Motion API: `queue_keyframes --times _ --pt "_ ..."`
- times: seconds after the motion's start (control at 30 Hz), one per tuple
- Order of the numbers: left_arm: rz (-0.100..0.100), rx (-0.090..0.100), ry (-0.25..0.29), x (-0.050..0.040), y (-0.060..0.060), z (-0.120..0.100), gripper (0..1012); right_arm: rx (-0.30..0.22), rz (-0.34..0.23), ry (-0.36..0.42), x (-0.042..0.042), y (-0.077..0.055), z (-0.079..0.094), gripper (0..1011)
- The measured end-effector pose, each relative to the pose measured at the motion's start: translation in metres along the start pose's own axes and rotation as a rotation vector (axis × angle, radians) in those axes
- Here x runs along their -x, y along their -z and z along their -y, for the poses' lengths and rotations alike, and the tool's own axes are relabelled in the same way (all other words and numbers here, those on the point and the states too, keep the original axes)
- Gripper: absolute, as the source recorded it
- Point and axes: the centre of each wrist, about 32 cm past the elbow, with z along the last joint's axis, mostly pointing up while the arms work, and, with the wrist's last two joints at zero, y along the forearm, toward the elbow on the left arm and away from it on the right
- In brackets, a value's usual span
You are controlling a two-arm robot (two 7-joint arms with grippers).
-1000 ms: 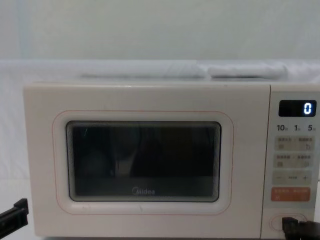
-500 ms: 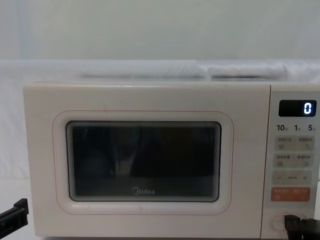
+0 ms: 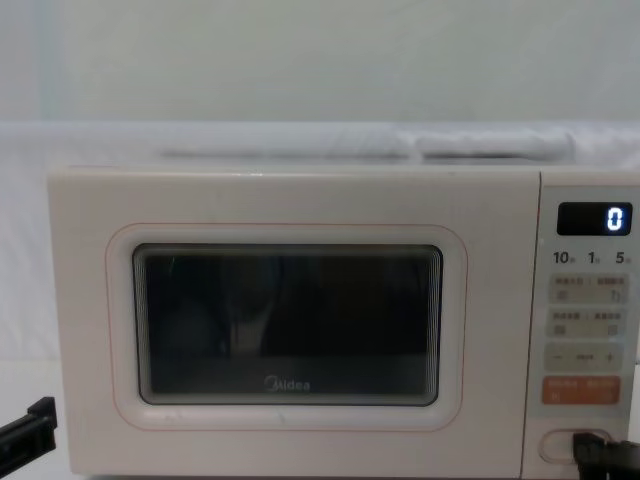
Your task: Press the button to open the microwave door with one hand; close the microwave door with the other hand.
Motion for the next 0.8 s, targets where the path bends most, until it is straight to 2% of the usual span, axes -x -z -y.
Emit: queue_keyframes --times 0.37,0.8 --pt "0.0 0.0 0.0 0.0 0.0 0.0 1001 -0.002 -0.004 -0.004 0.0012 0.001 -0.005 0" --pt "0.0 0.0 0.0 0.0 0.0 0.0 1001 0.006 0.013 0.004 0.0084 0.001 -0.016 0"
